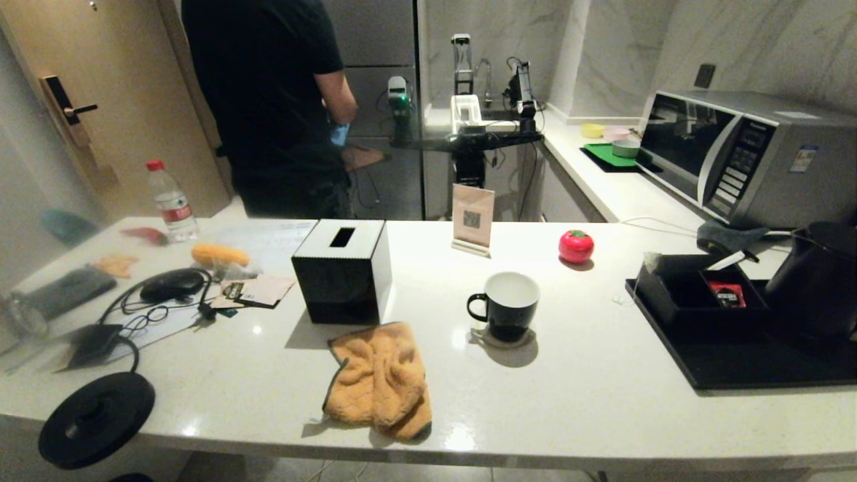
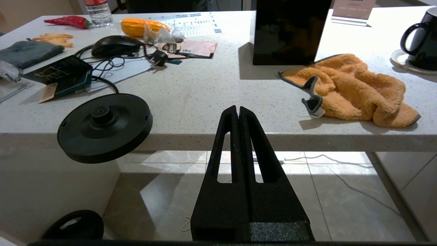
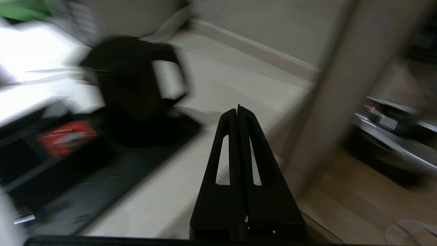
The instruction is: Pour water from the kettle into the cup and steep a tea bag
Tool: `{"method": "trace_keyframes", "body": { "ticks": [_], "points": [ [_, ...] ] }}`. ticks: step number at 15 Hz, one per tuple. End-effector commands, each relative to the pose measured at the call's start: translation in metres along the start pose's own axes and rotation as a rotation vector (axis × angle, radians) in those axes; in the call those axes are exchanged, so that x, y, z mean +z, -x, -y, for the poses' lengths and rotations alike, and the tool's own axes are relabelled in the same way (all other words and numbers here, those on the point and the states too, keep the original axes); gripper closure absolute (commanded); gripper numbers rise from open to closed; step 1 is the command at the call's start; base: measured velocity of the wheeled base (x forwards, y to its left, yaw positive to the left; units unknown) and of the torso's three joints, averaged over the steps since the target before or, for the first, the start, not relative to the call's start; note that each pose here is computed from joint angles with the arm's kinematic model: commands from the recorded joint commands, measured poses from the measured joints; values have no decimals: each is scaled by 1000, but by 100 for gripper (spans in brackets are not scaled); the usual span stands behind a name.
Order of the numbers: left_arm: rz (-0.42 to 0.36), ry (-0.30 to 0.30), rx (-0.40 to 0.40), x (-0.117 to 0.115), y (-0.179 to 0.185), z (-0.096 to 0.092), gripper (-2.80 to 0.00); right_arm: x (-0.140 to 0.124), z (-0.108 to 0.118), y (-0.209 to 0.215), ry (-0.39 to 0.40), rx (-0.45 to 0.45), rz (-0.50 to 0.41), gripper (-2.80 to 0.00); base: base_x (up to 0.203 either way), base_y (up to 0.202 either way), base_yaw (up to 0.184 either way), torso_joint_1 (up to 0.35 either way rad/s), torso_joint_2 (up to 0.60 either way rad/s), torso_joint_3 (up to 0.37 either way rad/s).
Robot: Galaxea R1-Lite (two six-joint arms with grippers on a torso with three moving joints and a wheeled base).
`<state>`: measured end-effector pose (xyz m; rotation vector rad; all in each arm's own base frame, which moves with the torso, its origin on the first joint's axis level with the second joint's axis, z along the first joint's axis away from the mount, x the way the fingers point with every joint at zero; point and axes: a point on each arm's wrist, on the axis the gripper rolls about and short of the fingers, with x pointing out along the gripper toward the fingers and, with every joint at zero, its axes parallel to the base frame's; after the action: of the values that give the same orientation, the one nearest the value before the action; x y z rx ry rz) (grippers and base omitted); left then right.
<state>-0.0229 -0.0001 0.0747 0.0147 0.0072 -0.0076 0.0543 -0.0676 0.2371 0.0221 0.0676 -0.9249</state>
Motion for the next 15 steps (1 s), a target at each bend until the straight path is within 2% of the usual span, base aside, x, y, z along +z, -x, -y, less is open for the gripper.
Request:
{"method": "trace_keyframes", "body": {
  "ticks": [1,7,10,13,14,15],
  "points": [
    [0,1,0,0,0,0,0,-4,4,-27,14,-58,-97,0,0,0,0,0,0,0],
    [0,0,0,0,0,0,0,-38,6,-94,36,-87,-286,0,0,0,0,0,0,0],
    [0,1,0,0,0,0,0,-66,8,-129,81,-73,-300,0,0,0,0,0,0,0],
    [1,0,0,0,0,0,0,-92,8,-155,110,-22,-291,0,0,0,0,0,0,0],
    [0,0,0,0,0,0,0,-100,8,-163,114,-13,-292,-280,0,0,0,0,0,0],
    [0,0,0,0,0,0,0,-107,8,-170,115,0,-289,-280,0,0,0,0,0,0]
  ]
}}
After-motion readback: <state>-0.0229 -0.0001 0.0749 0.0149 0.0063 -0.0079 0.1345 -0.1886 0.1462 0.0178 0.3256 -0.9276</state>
